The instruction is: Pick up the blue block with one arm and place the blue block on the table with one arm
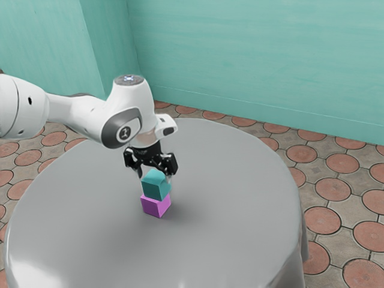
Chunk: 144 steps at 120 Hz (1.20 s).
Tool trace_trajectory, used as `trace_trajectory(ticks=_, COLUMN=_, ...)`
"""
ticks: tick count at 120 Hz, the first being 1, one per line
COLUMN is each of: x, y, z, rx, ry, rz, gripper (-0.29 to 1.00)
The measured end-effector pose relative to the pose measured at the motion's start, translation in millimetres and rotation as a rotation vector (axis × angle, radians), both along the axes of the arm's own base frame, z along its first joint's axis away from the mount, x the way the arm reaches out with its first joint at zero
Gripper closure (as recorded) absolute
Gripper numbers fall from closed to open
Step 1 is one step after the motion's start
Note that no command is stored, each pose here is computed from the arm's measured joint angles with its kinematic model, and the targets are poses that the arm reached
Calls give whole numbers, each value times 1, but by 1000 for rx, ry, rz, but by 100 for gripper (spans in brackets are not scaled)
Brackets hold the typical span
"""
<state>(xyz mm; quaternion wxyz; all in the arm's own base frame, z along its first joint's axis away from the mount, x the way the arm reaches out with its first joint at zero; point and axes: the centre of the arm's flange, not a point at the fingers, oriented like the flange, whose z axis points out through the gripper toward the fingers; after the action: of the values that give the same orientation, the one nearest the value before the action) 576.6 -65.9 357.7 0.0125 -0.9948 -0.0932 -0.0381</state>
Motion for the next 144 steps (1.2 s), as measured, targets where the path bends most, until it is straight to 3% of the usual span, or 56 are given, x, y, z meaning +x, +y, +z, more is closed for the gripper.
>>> trace_trajectory(ticks=131, x=16, y=13, z=-33, rx=-26, ry=6, rz=-7, gripper=0)
trace_trajectory(ticks=144, x=15, y=14, z=-31, rx=-31, ry=5, rz=-5, gripper=8)
